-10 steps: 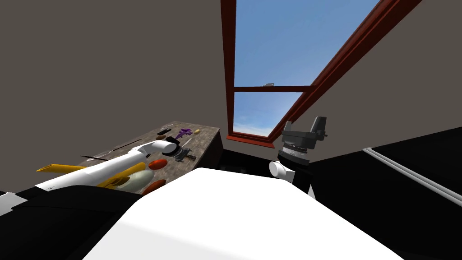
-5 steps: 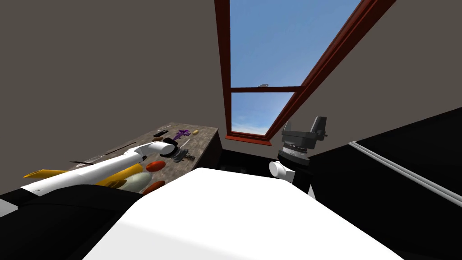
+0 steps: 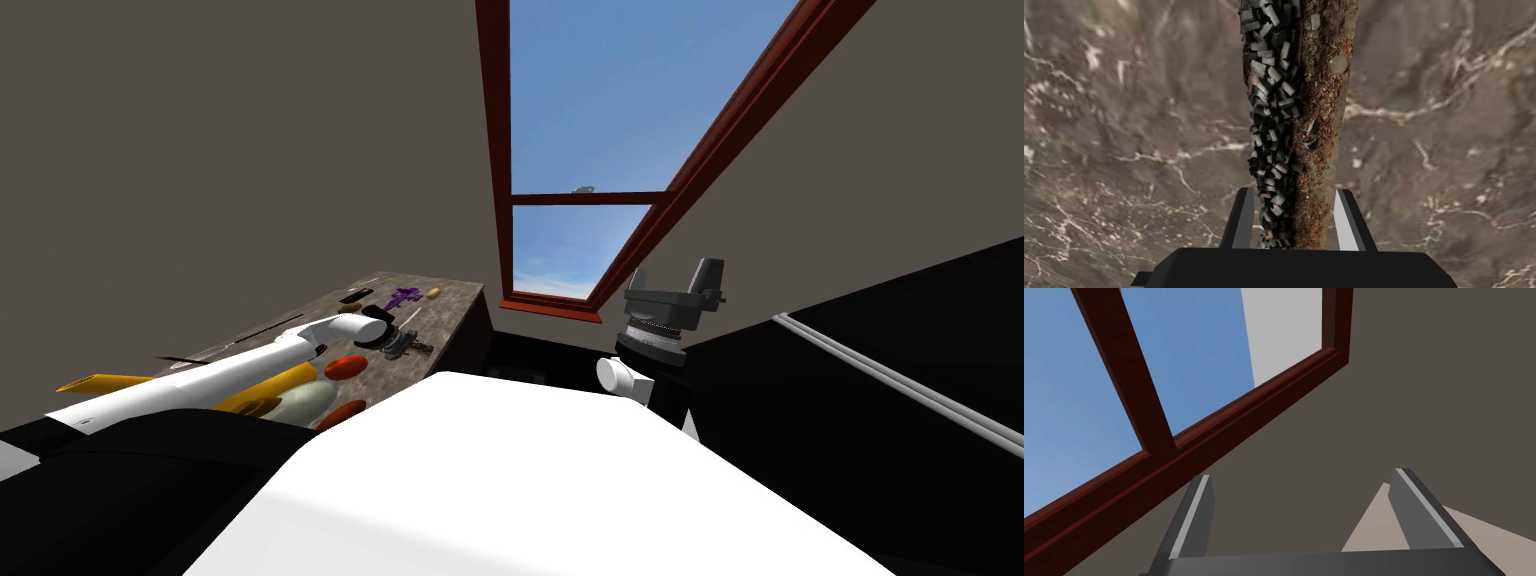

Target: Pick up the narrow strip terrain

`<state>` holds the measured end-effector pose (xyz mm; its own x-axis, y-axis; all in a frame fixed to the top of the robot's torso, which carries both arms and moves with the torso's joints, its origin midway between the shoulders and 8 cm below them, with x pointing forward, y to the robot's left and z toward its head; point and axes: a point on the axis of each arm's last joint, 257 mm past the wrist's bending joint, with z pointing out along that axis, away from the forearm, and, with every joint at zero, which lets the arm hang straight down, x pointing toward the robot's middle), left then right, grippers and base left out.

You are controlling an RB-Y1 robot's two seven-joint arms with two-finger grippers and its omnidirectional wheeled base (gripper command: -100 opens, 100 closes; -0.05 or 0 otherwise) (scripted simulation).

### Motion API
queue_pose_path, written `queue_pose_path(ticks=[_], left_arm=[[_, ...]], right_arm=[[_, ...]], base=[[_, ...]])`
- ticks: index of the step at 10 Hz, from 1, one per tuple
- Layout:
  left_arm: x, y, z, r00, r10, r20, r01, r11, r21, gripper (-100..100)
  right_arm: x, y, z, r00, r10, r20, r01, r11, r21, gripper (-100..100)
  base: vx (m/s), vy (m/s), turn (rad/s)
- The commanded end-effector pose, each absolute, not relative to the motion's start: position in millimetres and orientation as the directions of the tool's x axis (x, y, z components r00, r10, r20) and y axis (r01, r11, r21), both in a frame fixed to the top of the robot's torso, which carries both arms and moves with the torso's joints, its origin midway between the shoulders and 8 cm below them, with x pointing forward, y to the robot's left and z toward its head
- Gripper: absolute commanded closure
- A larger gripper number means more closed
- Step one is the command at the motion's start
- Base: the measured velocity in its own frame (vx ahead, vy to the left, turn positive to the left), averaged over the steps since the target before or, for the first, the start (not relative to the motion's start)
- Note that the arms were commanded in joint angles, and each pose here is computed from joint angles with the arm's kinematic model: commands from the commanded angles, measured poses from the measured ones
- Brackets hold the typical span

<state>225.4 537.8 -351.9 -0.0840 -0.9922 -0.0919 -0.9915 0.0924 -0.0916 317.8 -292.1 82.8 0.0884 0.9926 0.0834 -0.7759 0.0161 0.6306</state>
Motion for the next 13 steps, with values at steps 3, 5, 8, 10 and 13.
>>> queue_pose_path(ticks=[3,5,8,10,13], left_arm=[[241,523,-350,-0.145,-0.986,-0.087,-0.984,0.153,-0.091,100],[249,515,-349,-0.176,-0.981,-0.085,-0.979,0.184,-0.091,100],[267,499,-345,-0.238,-0.968,-0.085,-0.964,0.246,-0.097,100],[274,491,-342,-0.268,-0.96,-0.086,-0.956,0.276,-0.096,100],[292,475,-336,-0.326,-0.941,-0.089,-0.937,0.334,-0.102,100]], right_arm=[[318,-292,83,0.089,0.993,0.083,-0.776,0.016,0.631,0],[318,-292,83,0.089,0.993,0.083,-0.776,0.016,0.631,0],[318,-292,83,0.088,0.993,0.083,-0.776,0.016,0.631,0],[318,-292,83,0.088,0.993,0.083,-0.776,0.016,0.631,0],[318,-292,83,0.088,0.993,0.083,-0.776,0.016,0.631,0]], base=[[0.049,-0.001,0.239],[0.05,-0.002,0.148],[0.034,0.0,0.165],[0.037,-0.003,0.152],[0.053,-0.007,0.213]])
